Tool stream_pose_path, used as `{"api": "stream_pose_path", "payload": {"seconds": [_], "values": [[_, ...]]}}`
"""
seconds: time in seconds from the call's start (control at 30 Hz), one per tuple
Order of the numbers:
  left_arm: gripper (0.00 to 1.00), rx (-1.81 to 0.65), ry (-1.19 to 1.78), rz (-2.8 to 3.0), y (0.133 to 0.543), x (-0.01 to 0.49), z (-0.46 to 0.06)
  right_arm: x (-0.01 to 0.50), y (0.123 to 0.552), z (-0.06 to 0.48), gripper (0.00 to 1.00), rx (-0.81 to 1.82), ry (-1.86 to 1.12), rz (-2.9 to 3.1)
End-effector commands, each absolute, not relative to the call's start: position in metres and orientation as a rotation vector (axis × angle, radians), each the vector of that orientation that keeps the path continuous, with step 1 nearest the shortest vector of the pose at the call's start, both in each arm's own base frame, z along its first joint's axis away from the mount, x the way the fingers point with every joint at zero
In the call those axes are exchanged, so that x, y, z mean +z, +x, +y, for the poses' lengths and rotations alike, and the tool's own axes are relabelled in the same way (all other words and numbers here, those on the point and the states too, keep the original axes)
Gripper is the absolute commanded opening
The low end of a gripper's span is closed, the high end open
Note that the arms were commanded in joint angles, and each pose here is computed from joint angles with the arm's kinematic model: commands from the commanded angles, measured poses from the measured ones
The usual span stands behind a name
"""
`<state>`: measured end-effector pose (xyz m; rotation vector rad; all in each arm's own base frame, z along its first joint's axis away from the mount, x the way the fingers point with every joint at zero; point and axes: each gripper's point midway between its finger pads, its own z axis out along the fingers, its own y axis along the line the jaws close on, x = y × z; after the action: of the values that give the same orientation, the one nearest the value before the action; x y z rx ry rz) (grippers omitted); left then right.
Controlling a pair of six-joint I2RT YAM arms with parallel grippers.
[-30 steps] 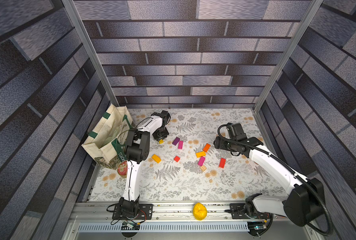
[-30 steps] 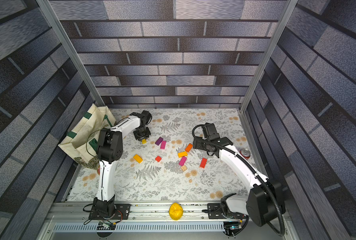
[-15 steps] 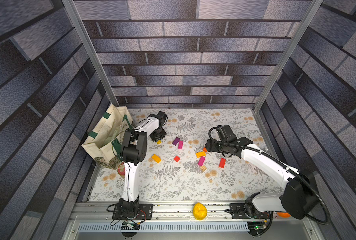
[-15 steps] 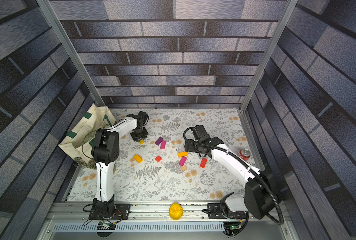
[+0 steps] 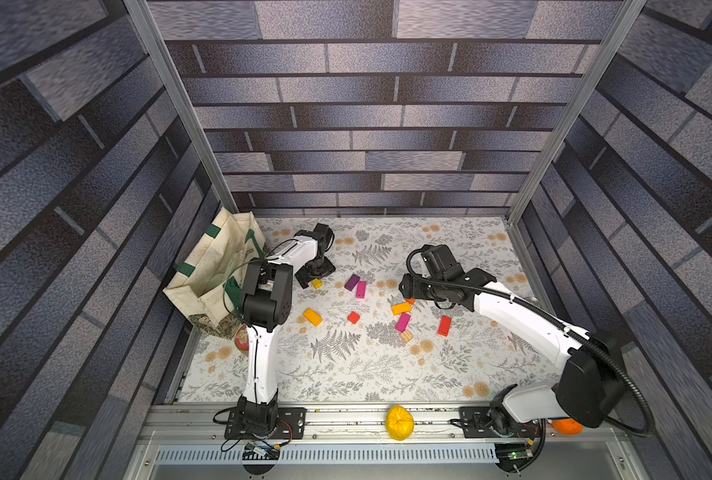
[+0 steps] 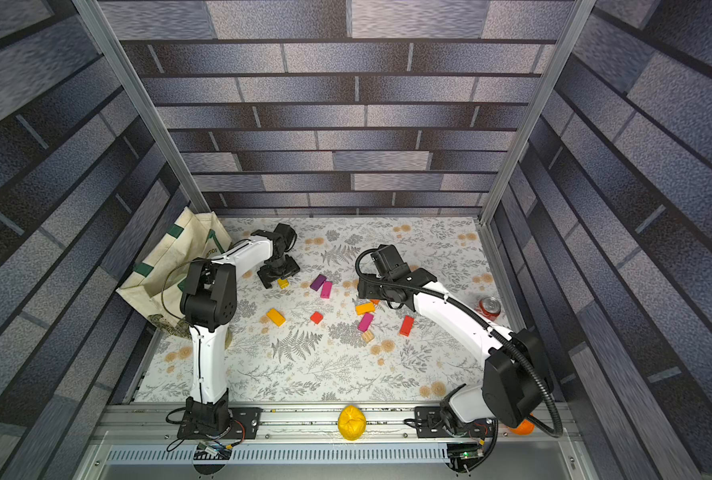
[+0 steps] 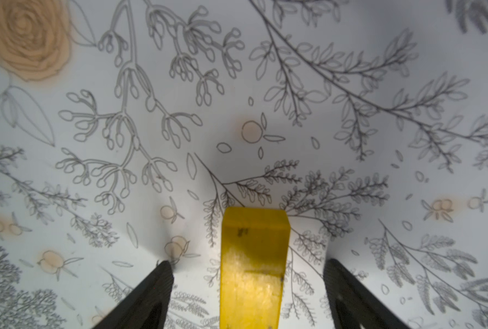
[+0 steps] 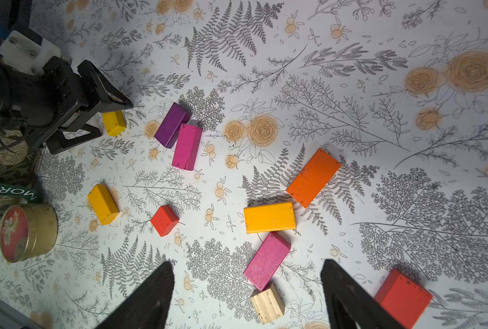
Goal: Assemble the letter v with building blocks
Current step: Move the building block to the center of the board.
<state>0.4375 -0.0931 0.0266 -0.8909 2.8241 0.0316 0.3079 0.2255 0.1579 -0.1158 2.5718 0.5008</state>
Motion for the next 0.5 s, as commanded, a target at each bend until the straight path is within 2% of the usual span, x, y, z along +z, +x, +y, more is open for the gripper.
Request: {"api": "stream_pose_path", "payload": {"seconds": [0.0, 0.47], "values": [[0.99, -0.020, -0.894, 2.761, 0.440, 0.055, -0.091, 0.168, 0.311, 0.234, 0.83, 0.516, -0.114, 2.550], [1.00, -0.250, -0.757, 2.611, 0.435, 0.158, -0.089, 0.195, 0.308, 0.261, 0.83, 0.542, -0.281, 2.512]]}}
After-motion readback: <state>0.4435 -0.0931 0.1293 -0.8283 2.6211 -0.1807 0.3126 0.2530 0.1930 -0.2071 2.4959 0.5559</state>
